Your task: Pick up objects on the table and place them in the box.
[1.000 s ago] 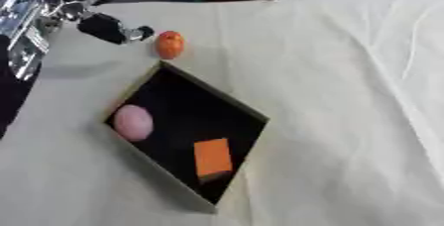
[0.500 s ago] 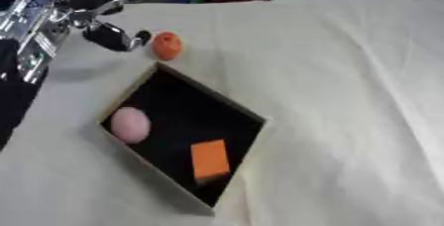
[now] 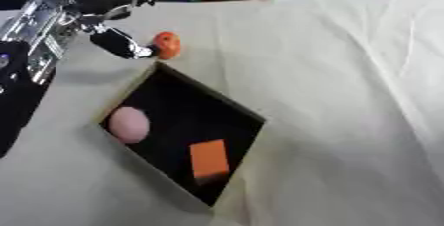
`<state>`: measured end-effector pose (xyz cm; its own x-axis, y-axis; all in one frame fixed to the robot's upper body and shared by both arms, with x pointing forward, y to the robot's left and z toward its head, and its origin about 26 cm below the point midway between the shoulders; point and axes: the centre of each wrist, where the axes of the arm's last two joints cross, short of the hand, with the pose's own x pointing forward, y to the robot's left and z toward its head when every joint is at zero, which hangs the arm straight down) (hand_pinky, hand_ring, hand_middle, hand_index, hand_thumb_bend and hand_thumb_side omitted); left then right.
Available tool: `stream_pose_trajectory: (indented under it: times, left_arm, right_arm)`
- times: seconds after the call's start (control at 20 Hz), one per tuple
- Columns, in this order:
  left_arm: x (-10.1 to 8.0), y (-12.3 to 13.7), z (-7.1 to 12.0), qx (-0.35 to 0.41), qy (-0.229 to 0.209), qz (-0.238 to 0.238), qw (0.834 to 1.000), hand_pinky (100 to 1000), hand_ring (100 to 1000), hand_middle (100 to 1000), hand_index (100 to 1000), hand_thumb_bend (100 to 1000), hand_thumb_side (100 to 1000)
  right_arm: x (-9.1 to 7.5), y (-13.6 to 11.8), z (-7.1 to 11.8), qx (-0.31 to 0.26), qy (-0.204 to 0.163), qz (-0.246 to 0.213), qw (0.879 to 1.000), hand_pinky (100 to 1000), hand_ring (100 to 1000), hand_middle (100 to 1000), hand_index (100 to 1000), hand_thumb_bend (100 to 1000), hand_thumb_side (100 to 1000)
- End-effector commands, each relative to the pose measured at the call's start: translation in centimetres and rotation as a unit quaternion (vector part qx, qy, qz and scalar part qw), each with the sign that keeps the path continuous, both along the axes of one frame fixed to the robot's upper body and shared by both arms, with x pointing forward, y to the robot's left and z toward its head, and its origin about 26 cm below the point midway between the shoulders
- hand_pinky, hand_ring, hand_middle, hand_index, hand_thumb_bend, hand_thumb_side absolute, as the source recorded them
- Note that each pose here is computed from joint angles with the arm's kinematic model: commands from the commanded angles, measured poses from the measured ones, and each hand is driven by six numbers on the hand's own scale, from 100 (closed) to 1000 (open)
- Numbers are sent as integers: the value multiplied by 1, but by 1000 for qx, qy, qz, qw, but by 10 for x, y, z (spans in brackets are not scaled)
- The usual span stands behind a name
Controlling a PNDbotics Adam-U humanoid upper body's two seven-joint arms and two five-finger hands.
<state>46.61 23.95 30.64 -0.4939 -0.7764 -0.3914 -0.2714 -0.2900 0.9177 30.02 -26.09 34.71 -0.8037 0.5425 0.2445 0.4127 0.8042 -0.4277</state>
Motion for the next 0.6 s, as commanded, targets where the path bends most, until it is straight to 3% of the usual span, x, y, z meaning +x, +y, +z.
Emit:
stream_pose_trajectory:
  times: [0.05, 0.6]
  left_arm:
    - [0, 3, 14, 6, -16, 4, 1000, 632, 756, 793, 986, 418, 621]
    - [5, 6, 6, 3, 3, 12, 1000, 614, 753, 800, 962, 334, 637]
  right_arm:
    - [-6, -1, 10, 1, -16, -1, 1000, 876, 821, 657, 765, 100, 679]
    - [-6, 7, 16, 11, -18, 4, 1000, 880, 825, 662, 768, 100, 678]
